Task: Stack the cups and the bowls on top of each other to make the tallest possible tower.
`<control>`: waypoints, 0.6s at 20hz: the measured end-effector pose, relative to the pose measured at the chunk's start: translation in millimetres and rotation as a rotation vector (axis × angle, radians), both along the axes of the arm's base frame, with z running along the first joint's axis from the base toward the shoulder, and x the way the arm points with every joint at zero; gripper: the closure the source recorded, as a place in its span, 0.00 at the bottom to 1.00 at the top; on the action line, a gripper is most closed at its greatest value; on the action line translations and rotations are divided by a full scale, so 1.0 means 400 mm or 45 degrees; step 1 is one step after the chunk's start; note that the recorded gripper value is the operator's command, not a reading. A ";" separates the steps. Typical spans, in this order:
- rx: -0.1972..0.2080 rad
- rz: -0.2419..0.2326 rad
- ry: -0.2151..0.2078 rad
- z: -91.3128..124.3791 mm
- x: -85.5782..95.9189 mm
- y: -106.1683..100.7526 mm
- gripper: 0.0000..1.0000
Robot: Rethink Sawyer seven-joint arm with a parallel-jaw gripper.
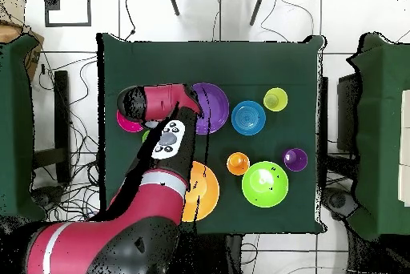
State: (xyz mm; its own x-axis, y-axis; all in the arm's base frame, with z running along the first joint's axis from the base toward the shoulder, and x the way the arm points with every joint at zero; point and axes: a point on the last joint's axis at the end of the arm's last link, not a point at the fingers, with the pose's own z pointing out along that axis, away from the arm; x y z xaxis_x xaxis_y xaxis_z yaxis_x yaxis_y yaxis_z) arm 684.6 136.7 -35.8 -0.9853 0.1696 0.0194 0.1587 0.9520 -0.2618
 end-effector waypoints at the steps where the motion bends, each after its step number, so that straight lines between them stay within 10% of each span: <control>1: 0.000 0.000 0.001 -0.001 0.000 0.000 0.00; 12: -0.001 0.000 0.003 -0.004 -0.002 0.000 0.00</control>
State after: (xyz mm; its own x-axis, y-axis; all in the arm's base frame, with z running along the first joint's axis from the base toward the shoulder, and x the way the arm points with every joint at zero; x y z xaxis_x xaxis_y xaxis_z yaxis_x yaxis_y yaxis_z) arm 683.6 136.5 -37.5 -0.9853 0.1696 0.0220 0.1580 0.9519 -0.2626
